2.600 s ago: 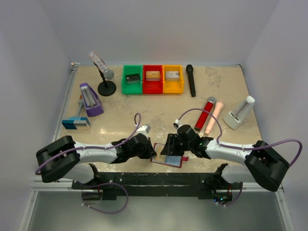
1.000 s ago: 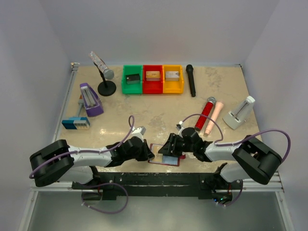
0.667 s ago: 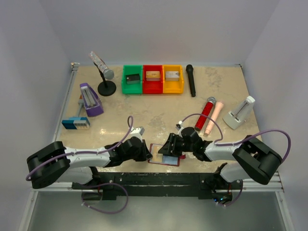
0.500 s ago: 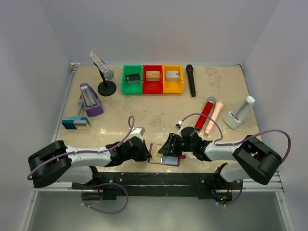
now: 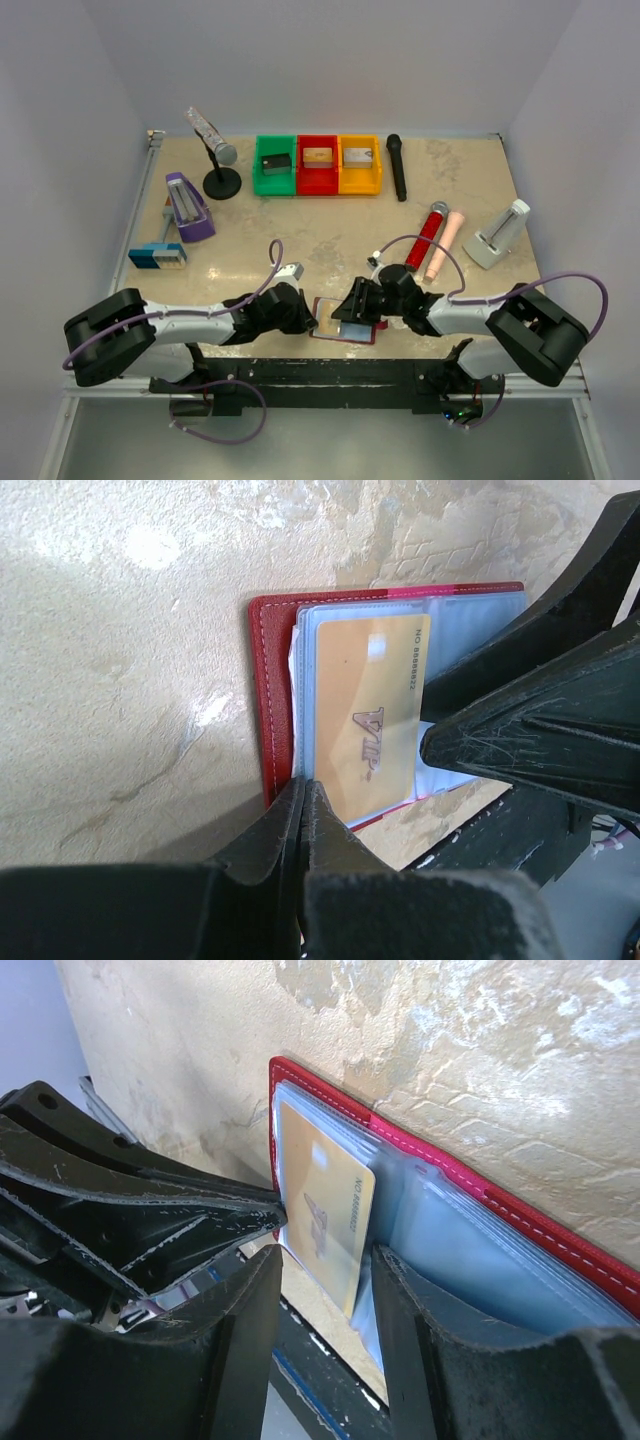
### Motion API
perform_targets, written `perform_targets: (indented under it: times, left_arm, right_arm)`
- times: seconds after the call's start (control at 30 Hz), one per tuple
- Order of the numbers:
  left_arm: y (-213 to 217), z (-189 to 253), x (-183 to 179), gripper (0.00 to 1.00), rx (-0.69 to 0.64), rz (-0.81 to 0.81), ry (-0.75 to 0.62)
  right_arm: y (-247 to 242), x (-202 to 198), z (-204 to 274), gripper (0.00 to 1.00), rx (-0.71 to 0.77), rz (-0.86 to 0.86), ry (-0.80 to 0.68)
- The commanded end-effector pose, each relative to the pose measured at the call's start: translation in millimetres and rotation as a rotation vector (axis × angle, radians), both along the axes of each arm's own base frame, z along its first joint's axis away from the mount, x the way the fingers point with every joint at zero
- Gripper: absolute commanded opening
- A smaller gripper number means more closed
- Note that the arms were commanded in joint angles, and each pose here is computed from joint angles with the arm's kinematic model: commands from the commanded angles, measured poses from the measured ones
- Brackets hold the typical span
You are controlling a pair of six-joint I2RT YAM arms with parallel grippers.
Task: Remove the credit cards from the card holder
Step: Remove the credit card from the card holder.
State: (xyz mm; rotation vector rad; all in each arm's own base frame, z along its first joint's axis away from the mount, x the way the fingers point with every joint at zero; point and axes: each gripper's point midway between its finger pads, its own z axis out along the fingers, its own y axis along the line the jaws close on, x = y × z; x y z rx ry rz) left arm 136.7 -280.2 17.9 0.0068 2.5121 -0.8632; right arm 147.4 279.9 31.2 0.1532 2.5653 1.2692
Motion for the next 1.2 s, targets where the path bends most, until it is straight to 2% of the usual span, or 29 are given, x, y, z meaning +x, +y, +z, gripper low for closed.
perform_targets:
  times: [0.0,0.27,1.17]
  left_arm:
    - [11,-22,-5,0.0,0.072,0.005,0.042]
    - [8,-25,-6,0.0,0.066,-0.001,0.051]
    - [-15,-19,-12,0.0,-0.028,-0.074,0.058]
  right_arm:
    - [2,-3,4,0.45,0.033,0.036,-0.051]
    - [14,-5,21,0.46,0.128,0.092,-0.091]
    - [33,-8,34,0.47,0.249,0.157,-0.086]
